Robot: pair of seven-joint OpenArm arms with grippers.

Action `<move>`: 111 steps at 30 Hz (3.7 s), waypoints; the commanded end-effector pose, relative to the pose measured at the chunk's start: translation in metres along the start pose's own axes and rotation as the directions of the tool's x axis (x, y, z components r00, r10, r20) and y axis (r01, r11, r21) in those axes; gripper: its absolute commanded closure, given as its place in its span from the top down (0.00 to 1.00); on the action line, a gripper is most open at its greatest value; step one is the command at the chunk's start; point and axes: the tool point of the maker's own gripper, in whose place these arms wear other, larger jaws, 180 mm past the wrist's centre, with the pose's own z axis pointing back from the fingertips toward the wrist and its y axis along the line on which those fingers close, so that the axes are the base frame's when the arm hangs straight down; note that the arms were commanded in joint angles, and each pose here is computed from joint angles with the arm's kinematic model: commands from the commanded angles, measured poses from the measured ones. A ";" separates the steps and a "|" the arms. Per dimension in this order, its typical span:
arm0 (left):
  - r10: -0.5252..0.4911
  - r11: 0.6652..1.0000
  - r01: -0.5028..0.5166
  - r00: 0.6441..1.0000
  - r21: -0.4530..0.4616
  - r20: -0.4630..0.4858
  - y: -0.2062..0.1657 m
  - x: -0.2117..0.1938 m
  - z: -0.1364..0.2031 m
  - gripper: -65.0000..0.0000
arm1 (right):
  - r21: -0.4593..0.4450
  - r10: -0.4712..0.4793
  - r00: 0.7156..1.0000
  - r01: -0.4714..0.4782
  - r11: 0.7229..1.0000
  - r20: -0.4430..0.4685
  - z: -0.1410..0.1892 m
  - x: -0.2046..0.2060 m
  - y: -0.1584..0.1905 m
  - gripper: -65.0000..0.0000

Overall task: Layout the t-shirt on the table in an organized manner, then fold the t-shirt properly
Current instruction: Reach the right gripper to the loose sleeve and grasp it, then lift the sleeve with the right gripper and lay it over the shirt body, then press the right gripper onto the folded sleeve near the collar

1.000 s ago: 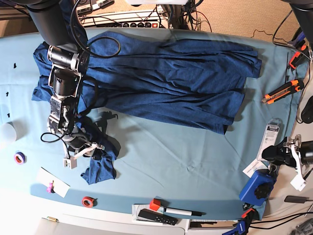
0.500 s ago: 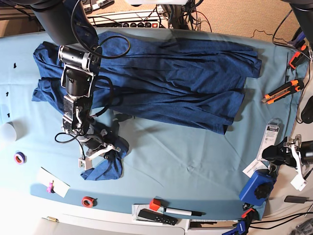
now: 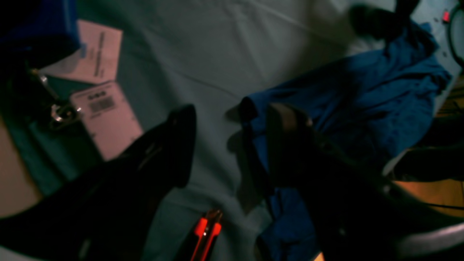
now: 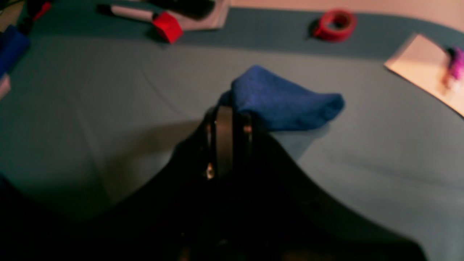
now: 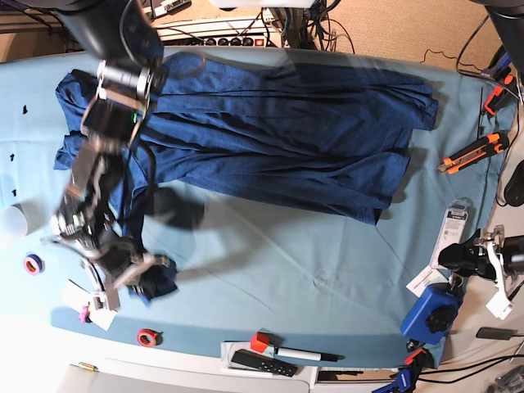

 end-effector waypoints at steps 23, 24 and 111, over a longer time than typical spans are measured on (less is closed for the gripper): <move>-0.030 1.000 0.029 0.996 0.010 0.082 -0.001 0.027 0.015 0.48 | 0.229 0.187 0.982 -0.177 0.957 -0.019 0.159 -0.075 0.132 0.00; -0.030 1.000 0.029 0.996 0.010 0.082 -0.001 0.027 0.015 0.48 | 0.246 0.191 0.981 -0.178 0.953 -0.031 0.159 -0.080 0.138 0.00; -0.005 0.971 0.030 0.995 -0.239 0.104 -0.080 0.029 -0.098 0.49 | 0.197 -0.227 0.947 0.273 0.941 -0.229 0.065 -0.167 0.128 0.45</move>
